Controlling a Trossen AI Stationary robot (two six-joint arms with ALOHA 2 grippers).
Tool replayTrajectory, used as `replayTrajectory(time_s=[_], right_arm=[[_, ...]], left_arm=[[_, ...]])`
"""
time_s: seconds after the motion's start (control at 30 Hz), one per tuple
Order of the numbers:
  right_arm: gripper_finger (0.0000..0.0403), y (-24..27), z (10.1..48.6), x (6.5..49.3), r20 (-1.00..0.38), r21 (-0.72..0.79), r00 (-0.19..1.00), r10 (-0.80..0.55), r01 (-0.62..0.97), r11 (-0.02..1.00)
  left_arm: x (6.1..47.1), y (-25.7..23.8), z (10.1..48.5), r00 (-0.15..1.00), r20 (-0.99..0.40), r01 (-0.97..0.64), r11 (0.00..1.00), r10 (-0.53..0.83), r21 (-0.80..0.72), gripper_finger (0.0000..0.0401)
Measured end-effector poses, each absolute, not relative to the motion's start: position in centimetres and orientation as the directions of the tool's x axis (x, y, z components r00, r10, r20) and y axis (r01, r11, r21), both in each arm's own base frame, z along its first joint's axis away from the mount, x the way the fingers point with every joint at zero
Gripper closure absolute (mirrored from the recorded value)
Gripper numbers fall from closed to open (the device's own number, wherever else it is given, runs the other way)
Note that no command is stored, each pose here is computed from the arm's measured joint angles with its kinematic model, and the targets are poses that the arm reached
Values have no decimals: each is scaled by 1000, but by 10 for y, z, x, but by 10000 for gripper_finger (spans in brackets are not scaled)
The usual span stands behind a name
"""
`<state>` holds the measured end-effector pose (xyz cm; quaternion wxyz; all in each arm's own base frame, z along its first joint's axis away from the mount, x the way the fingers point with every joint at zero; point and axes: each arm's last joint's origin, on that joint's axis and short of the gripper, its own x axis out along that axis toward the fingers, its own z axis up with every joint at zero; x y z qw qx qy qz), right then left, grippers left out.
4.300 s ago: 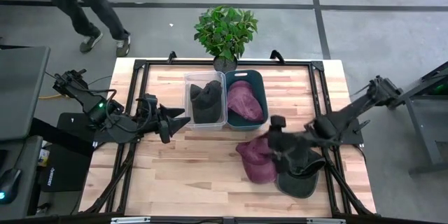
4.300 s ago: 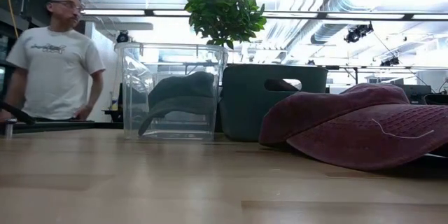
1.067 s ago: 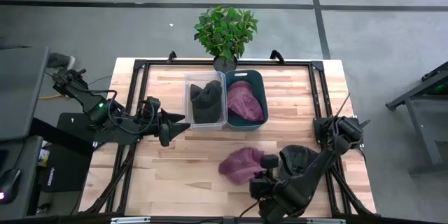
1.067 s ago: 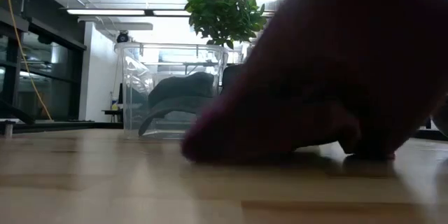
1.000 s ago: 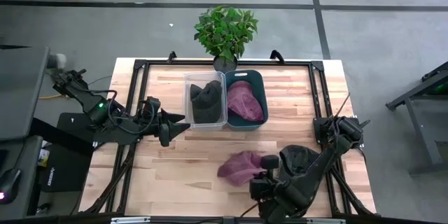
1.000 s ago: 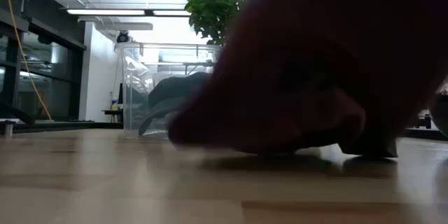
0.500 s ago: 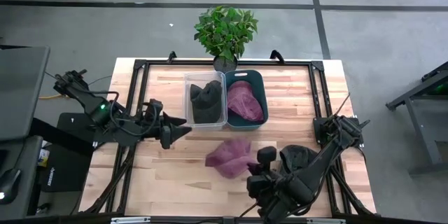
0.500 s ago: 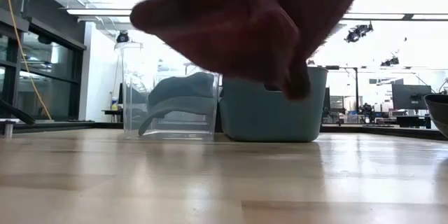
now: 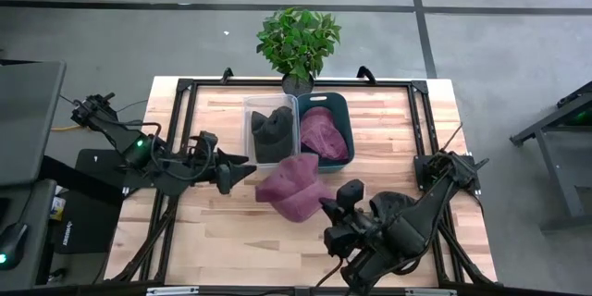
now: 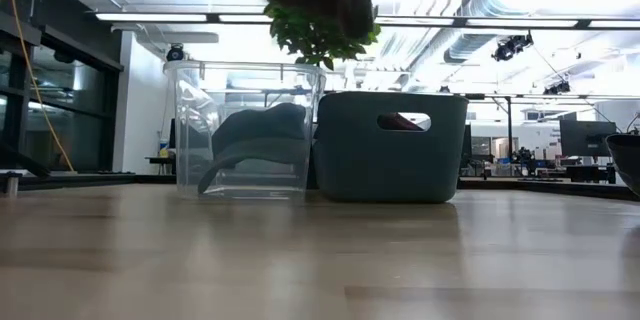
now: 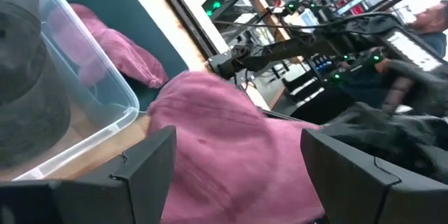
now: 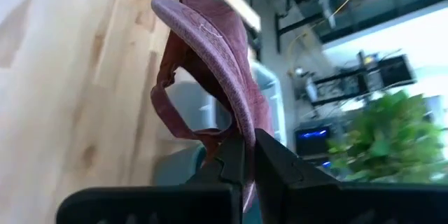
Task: Pick & Place hat
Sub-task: Put the red cap into the blue bin
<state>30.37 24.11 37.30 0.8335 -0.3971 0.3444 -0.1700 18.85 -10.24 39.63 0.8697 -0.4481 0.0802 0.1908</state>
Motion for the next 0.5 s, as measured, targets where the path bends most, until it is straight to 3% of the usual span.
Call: replayTrajectory(time_s=[0.3,0.5], right_arm=[[395,237,391,304,-355,-874,729,-584,-38,484],[395,237,393,304,-311,-917,729,-610,-62,394]], left_arm=[[210,-68,397,919,-371,-390,463,137,-796,112],[219,-40,397,916,-396,-392,351,63,-851,112]])
